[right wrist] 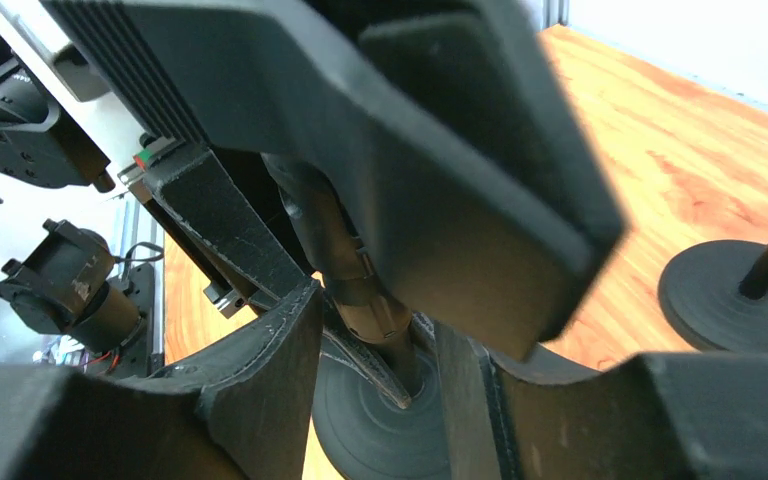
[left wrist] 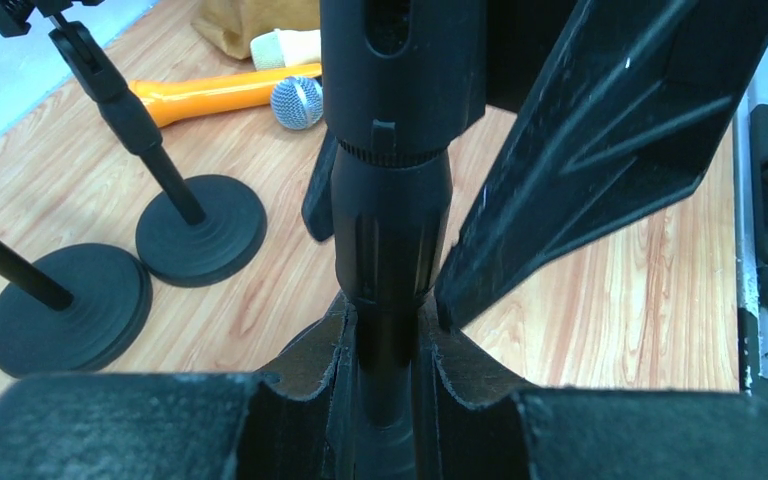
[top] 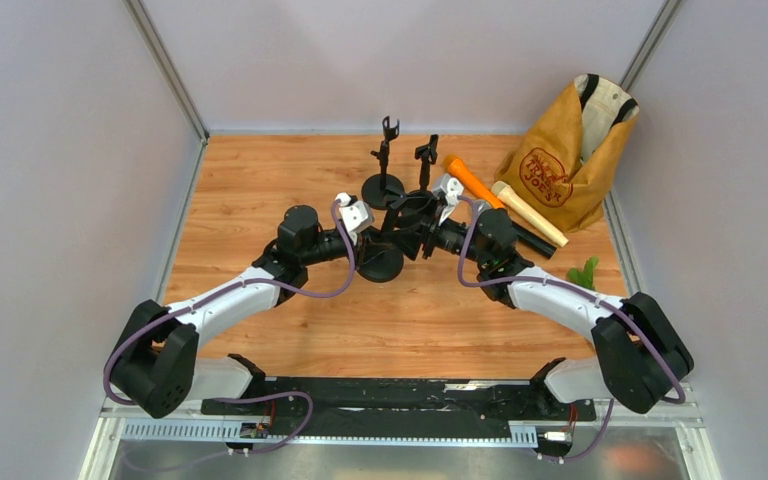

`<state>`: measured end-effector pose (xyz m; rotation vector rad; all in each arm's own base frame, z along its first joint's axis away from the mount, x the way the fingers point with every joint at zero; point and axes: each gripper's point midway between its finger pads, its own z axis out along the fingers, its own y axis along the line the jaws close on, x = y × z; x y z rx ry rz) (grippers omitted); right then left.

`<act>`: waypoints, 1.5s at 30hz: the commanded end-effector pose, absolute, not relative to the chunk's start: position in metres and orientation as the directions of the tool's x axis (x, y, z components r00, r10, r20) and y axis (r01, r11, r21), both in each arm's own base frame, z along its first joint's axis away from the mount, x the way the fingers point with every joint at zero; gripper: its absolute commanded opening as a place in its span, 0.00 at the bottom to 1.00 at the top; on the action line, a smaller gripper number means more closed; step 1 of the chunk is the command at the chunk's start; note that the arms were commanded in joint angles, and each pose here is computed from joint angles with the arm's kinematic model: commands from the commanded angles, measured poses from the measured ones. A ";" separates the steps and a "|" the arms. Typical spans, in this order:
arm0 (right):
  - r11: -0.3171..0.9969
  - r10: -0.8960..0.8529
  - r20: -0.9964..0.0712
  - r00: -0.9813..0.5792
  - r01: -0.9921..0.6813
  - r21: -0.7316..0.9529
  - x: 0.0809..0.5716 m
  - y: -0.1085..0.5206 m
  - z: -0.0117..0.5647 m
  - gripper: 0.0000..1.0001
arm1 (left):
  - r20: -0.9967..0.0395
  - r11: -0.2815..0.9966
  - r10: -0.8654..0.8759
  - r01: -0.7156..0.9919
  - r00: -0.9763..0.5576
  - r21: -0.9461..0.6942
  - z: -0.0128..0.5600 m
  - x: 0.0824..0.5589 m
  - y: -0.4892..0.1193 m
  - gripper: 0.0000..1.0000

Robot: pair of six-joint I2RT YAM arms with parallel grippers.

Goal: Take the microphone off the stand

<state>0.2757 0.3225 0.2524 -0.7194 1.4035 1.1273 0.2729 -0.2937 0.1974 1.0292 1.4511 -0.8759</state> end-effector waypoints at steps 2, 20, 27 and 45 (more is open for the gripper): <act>0.316 0.199 -0.971 -0.135 -0.929 0.194 0.272 0.335 0.268 0.45 | -0.994 0.286 0.041 0.952 0.100 0.108 0.236 0.265 -0.303 0.00; 0.205 0.180 -0.983 -0.042 -0.976 0.079 0.247 0.335 0.285 0.09 | -0.996 0.087 0.023 0.992 0.087 0.089 0.236 0.229 -0.310 0.00; 0.059 0.157 -0.987 0.016 -0.998 -0.007 0.222 0.329 0.291 0.11 | -0.996 0.000 0.016 0.996 0.087 0.087 0.237 0.212 -0.310 0.00; 0.294 0.246 -0.968 -0.056 -0.947 0.129 0.263 0.314 0.302 0.52 | -0.996 0.169 0.026 0.982 0.087 0.090 0.235 0.244 -0.308 0.00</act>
